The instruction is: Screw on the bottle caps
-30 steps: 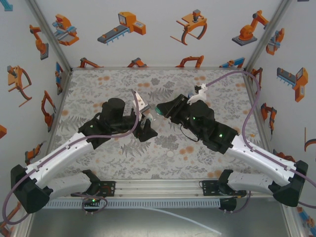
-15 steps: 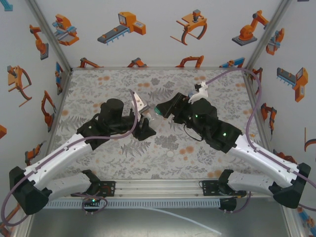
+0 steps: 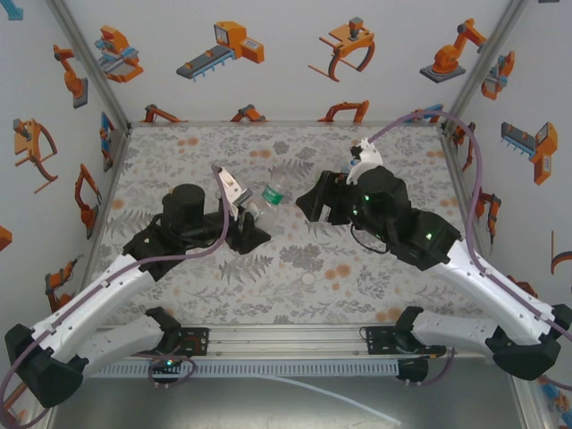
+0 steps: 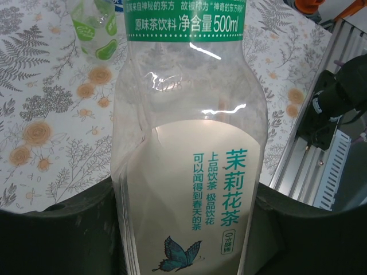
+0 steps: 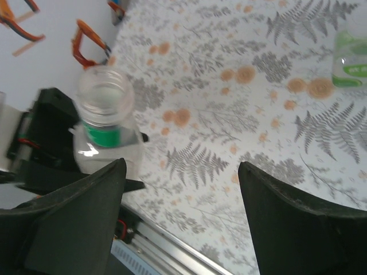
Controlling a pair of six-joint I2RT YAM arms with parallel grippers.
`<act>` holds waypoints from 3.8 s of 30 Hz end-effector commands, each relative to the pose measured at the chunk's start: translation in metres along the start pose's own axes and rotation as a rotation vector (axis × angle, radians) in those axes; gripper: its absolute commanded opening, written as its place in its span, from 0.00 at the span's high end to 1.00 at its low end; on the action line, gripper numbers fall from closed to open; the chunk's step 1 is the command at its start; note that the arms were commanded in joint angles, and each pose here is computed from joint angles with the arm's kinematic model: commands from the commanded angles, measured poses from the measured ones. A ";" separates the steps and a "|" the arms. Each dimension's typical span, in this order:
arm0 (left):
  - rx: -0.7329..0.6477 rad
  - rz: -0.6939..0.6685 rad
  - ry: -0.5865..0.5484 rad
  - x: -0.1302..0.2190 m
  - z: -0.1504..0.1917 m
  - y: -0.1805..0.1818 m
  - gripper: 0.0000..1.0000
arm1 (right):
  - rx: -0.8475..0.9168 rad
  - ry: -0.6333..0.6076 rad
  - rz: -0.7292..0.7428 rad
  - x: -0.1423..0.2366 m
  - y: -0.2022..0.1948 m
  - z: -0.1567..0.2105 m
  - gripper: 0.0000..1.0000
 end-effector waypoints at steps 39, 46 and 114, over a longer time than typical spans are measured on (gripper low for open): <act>0.008 -0.209 -0.202 0.053 0.013 0.007 1.00 | -0.030 0.718 0.425 -0.119 -0.132 0.229 0.47; 0.005 -0.209 -0.203 0.052 0.013 0.007 1.00 | -0.023 0.731 0.443 -0.120 -0.137 0.233 0.47; 0.003 -0.196 -0.159 0.047 0.007 0.007 1.00 | 0.133 0.585 0.481 -0.139 -0.114 0.218 0.46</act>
Point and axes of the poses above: each hand's point on the last joint's axis, 136 mm out from that joint toward the fingers, its own x axis back along the fingers, its own y axis along the line the jaws close on, z = x × y, the point moved 4 cm from there along x, back along the fingers, and after that the axes turned 5 degrees about -x, right-handed, at the moved point
